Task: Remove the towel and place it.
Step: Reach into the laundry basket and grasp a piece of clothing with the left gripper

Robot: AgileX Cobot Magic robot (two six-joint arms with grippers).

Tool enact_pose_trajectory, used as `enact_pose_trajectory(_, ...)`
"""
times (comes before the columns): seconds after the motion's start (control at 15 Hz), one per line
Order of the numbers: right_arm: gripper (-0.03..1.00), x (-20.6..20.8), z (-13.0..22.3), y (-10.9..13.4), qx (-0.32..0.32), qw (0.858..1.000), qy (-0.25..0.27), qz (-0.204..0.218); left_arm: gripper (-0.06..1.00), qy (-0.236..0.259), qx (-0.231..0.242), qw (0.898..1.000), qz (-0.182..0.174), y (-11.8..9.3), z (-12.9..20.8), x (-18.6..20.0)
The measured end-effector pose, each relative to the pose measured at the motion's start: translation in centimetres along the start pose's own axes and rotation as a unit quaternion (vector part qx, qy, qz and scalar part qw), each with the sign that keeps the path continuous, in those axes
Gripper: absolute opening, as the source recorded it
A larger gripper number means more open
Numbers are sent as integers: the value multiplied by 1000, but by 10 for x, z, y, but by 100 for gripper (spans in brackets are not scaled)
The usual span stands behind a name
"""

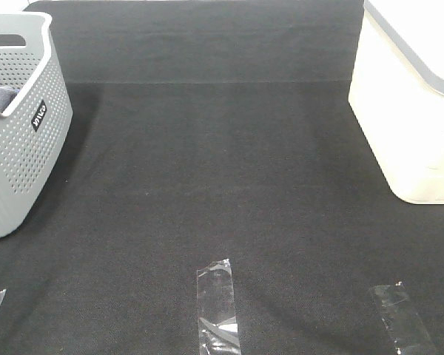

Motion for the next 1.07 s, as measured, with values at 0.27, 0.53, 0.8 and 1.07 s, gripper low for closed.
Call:
enact_pose_trajectory(0.27, 51, 0, 0, 0, 0, 1000, 0, 0, 62, 0, 0, 1000, 0, 0, 0, 0)
enact_pose_trajectory(0.53, 51, 0, 0, 0, 0, 1000, 0, 0, 62, 0, 0, 1000, 0, 0, 0, 0)
enact_pose_trajectory(0.8, 51, 0, 0, 0, 0, 1000, 0, 0, 62, 0, 0, 1000, 0, 0, 0, 0)
enact_pose_trajectory(1.07, 51, 0, 0, 0, 0, 1000, 0, 0, 62, 0, 0, 1000, 0, 0, 0, 0)
Point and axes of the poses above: a point on each arm's last joint axis where the gripper is mounted, x pointing back along that axis away from the gripper, y along the wrist's bending axis when the last joint is at zero, z = x × y, the point moved 6 cm from there along -x, pointing out along that axis toward the gripper, and after that the axes turned 7 degrees about -x, right-handed, at the moved point
